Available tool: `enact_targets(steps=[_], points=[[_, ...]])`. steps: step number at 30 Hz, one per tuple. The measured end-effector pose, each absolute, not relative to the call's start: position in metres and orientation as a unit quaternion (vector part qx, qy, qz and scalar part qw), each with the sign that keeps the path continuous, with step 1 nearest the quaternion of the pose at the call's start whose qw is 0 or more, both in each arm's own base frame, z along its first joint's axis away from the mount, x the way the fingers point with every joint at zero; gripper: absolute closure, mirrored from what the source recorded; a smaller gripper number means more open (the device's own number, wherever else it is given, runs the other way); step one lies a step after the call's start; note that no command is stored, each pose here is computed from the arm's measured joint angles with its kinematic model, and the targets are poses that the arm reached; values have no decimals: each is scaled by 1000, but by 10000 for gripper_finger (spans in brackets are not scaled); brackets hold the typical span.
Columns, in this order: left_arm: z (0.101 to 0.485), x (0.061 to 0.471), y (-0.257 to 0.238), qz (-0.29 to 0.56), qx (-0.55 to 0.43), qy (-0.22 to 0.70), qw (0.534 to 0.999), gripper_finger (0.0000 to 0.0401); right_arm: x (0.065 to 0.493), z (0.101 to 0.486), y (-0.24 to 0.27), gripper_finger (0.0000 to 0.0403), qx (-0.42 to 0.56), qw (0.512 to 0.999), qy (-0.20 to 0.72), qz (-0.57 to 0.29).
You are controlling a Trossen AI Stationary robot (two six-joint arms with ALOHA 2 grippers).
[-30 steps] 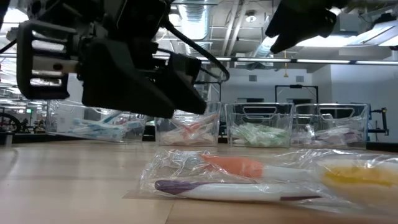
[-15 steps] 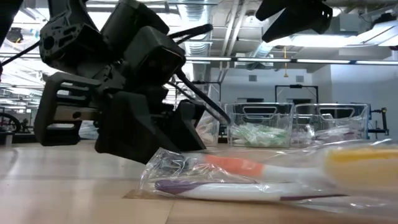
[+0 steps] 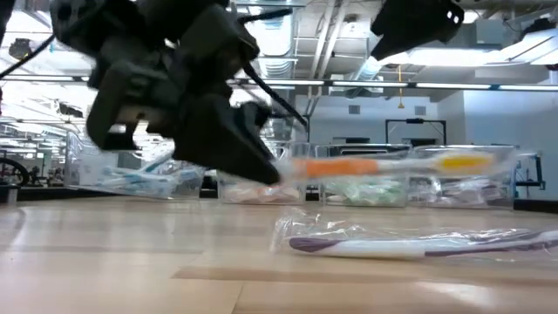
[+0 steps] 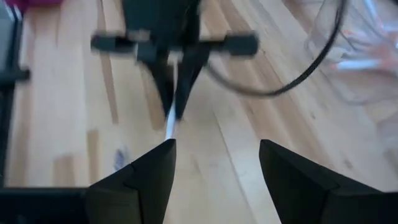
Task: Pick & Place Toothbrushes
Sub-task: Put the orange toothbrush into the middle left transparent bin
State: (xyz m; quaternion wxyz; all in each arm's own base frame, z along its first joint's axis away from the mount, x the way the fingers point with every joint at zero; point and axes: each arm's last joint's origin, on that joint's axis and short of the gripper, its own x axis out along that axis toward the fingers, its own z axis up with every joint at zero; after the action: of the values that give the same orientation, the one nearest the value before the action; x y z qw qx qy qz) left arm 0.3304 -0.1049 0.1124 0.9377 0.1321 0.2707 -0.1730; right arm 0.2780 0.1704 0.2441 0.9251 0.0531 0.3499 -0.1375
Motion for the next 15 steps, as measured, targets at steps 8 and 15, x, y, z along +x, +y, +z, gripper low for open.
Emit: enact_targets(steps=[8, 15], points=[[193, 306, -86, -58, 210, 237, 947, 384, 268, 243, 164, 178, -106, 912, 352, -179], [247, 291, -26, 86, 201, 185, 958, 384, 258, 244, 145, 178, -203, 875, 319, -301]])
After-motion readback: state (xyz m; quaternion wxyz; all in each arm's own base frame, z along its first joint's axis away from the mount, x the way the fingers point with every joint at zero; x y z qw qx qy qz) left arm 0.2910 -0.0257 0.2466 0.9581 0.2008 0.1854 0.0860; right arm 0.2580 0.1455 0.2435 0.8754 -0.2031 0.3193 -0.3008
